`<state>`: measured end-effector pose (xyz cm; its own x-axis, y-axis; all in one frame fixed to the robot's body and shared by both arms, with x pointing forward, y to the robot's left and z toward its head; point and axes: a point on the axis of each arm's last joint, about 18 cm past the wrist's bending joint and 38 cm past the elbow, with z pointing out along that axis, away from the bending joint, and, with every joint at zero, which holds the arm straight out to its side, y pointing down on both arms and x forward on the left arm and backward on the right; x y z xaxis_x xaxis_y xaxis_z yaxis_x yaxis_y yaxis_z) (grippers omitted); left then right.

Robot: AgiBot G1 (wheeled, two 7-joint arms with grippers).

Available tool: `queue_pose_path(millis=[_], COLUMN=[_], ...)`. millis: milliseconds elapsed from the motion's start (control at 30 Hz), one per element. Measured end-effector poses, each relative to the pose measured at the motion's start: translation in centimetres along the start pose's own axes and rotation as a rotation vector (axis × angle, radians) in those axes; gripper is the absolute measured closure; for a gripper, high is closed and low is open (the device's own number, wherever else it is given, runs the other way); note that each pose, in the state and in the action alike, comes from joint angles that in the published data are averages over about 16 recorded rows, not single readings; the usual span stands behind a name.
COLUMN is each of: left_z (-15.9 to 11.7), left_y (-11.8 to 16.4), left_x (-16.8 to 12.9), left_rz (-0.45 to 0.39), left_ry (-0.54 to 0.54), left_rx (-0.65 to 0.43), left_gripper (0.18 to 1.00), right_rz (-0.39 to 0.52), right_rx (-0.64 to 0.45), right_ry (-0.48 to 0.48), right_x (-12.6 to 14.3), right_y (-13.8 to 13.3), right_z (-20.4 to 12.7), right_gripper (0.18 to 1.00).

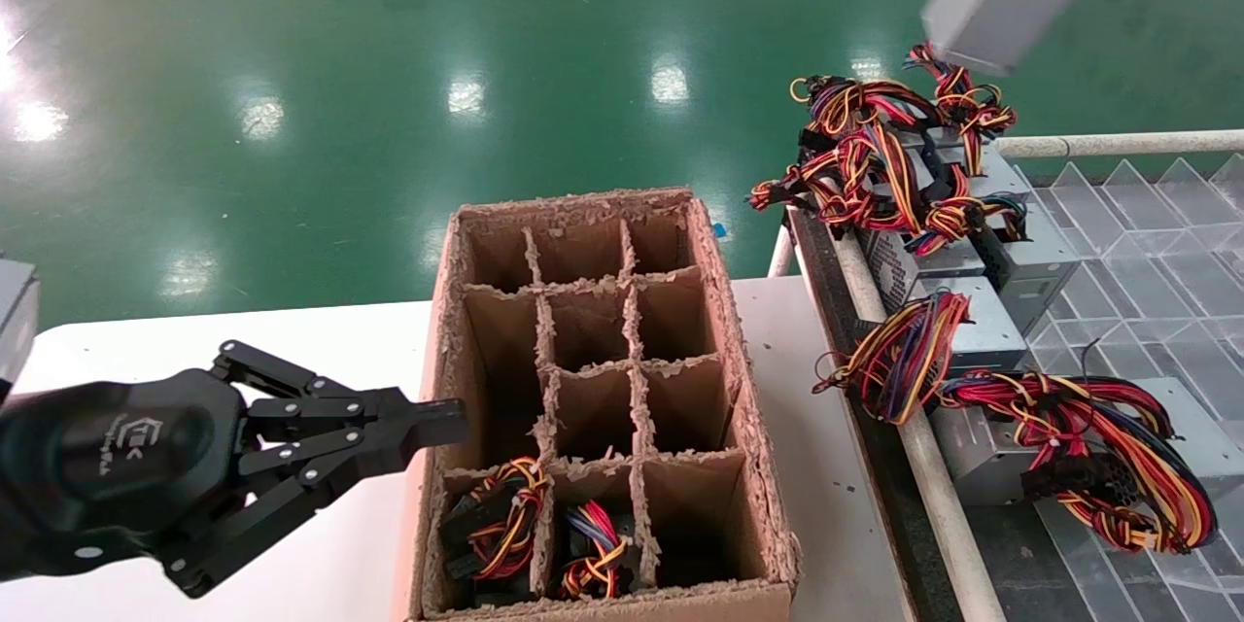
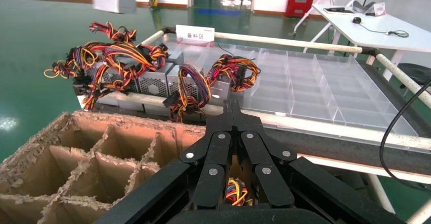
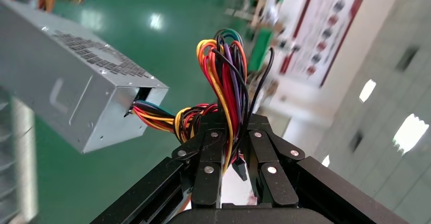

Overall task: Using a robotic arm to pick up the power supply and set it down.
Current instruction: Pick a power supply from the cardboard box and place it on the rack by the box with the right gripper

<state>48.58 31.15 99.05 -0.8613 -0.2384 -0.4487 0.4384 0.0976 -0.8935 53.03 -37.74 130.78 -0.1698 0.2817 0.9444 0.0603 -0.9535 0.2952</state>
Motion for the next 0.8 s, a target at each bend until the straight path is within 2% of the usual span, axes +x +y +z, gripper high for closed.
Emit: queue_pose_path(millis=[200, 367, 600, 800], left_z=[0.0, 0.0, 0.0, 0.0], left_y=[0.0, 0.0, 0.0, 0.0], left_x=[0.0, 0.0, 0.0, 0.0], left_rz=[0.0, 0.0, 0.0, 0.0], left_ry=[0.0, 0.0, 0.0, 0.0], left_rx=[0.0, 0.0, 0.0, 0.0], left_gripper=[0.993, 0.993, 0.993, 0.993], right_rz=[0.076, 0.141, 0.215, 0.272], right_rx=[-0.082, -0.115, -0.111, -0.098], right_ry=[-0.062, -0.117, -0.178, -0.19], right_x=[-3.5, -6.7, -11.2, -14.2], right_y=[3.7, 5.5, 6.0, 5.6], right_z=[-1.3, -1.1, 1.3, 4.4], right_gripper=[0.964, 0.964, 0.964, 0.964])
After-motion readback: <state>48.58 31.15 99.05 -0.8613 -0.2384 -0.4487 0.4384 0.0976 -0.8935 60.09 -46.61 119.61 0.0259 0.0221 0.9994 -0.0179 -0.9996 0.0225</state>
